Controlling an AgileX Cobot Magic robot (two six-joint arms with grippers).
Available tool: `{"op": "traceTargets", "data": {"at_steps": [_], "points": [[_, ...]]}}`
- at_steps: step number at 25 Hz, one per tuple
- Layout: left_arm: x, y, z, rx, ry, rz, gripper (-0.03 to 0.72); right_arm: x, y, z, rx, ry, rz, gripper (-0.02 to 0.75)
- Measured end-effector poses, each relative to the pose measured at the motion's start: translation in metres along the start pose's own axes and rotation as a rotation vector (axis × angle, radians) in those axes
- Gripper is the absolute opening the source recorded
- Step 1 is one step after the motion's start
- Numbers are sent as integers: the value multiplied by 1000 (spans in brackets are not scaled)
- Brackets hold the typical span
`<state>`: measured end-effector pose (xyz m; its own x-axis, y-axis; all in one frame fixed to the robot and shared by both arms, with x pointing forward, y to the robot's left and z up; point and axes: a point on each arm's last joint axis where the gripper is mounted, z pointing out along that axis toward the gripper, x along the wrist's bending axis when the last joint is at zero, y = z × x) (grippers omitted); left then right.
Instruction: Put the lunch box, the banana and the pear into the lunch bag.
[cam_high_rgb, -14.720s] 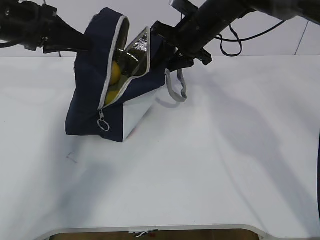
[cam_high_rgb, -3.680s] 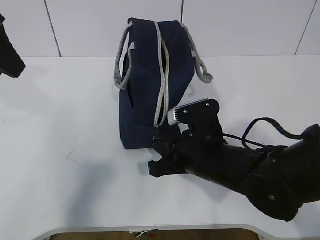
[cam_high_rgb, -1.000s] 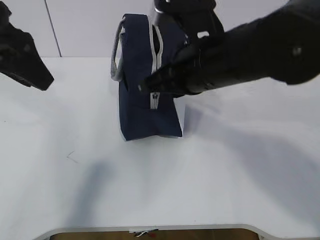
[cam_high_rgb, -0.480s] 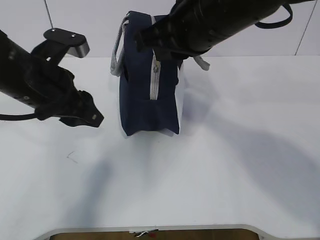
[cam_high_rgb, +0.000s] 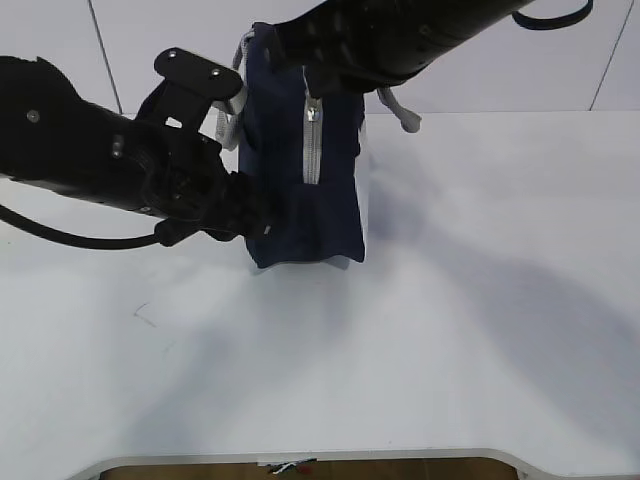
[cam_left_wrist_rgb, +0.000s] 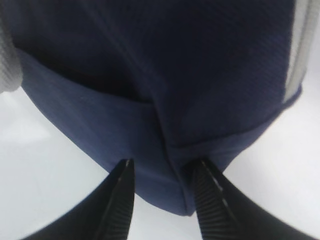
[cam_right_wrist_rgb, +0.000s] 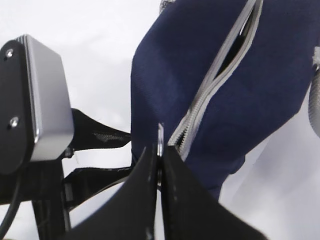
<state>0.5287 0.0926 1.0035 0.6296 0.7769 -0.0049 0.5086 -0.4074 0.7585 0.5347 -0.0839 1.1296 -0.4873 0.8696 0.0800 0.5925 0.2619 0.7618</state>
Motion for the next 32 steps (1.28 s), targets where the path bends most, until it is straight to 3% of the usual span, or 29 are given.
{"op": "traceTargets", "data": {"at_steps": [3,6,8,17,32], "points": [[1,0,3,-14,8,-9,255,0,0,0,0,0,0,13],[1,0,3,-18,9,-14,73,0,0,0,2,1,2,13],[1,-1,3,-7,5,-12,14,0,-1,0,9,1,4,13],[-3,-1,-21,87,-27,108,-4,-2,10,-6,-35,-32,-44,12],[-6,-15,-40,166,-53,125,-6,-12,21,-7,-142,-92,-129,12]]}}
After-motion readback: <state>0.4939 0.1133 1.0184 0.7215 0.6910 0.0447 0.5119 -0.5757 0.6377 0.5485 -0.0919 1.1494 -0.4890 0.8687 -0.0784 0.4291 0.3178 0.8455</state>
